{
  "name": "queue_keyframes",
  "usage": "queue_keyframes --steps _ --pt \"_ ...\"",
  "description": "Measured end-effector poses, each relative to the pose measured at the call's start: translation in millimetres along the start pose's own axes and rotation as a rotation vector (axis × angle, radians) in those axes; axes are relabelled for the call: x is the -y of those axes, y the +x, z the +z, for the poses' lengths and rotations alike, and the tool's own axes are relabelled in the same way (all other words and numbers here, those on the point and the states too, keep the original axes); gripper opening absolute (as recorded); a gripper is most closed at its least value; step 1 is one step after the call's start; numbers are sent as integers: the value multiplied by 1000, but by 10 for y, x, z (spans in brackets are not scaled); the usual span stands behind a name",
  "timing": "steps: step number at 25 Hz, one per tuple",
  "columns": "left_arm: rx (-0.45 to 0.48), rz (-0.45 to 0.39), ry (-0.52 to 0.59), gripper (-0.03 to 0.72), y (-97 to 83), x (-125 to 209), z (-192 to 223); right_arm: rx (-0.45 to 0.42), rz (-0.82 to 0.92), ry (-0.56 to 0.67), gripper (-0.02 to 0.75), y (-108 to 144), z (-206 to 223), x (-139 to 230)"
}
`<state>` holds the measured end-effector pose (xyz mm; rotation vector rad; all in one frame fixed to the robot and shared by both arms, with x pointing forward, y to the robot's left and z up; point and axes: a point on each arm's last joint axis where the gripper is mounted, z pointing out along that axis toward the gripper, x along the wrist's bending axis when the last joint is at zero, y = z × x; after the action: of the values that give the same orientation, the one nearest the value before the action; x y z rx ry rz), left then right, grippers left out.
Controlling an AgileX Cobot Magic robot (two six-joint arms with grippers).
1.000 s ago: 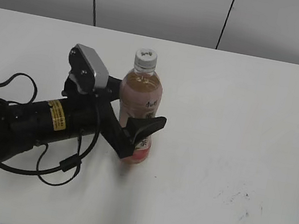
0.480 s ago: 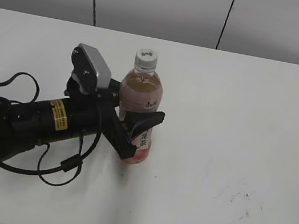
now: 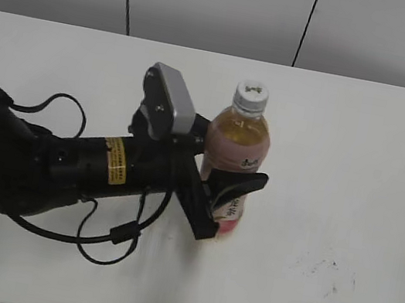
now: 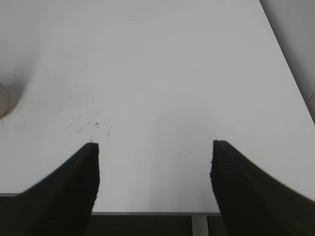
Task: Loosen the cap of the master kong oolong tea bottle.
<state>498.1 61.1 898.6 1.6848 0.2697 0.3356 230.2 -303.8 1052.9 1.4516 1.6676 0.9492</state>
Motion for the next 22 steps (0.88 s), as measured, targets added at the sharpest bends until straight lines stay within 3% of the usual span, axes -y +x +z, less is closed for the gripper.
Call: queue_keyframes --steps 6,14,17,22 --pt "6 -33 -29 400 -226 -64 168 0 0 0 534 0 0 0" --pt "-3 -74 -5 400 -241 131 217 -37 19 1 534 32 -7 -22" --pt "-3 -74 -4 400 -241 132 217 -56 18 78 534 47 80 -155" --pt "-3 -74 -4 400 -241 132 217 -128 -21 316 489 107 464 -560"
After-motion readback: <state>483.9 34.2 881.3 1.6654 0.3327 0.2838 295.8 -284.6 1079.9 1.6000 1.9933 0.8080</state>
